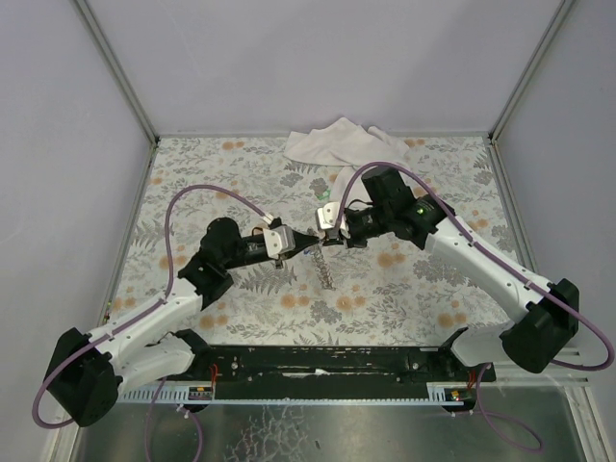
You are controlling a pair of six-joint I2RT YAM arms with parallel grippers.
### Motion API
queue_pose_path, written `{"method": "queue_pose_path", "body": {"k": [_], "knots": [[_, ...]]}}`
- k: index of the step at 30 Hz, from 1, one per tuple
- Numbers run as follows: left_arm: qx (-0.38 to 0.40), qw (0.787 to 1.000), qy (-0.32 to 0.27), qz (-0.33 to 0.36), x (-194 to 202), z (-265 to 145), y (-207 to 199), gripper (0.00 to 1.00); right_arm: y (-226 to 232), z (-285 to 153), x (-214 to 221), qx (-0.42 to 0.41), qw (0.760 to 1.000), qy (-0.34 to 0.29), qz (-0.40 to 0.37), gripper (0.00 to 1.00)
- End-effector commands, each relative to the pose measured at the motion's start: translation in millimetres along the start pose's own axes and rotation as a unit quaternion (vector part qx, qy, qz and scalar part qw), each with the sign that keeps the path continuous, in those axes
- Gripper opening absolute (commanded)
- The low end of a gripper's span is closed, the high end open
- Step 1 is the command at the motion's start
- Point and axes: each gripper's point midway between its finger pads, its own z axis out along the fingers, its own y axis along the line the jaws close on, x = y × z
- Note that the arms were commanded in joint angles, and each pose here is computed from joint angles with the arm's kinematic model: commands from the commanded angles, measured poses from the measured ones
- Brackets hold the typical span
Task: Remove the keys from the keyring
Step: Remove the key from the keyring.
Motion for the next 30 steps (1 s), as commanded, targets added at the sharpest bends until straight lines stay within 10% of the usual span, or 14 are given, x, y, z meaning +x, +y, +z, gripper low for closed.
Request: {"method": "queue_pose_path", "body": {"k": [1, 21, 30], "knots": [[-0.037, 0.995, -0.093, 0.006, -42.8, -5.8, 9.2, 0.00, -13.3, -6.6, -8.6, 0.033, 0.999, -0.017, -0.020, 0.00], [-0.102, 0.971, -0.208, -0.067, -57.7, -21.3, 14.9, 0.00, 4.5, 15.7, -6.5, -0.004, 0.998, -0.067, -0.021, 0.00], [-0.135, 0.974, -0.167, -0.068, -30.8, -25.9, 18.1, 0.06, -2.1, -9.5, -20.8, 0.005, 0.999, -0.032, -0.028, 0.00]]}}
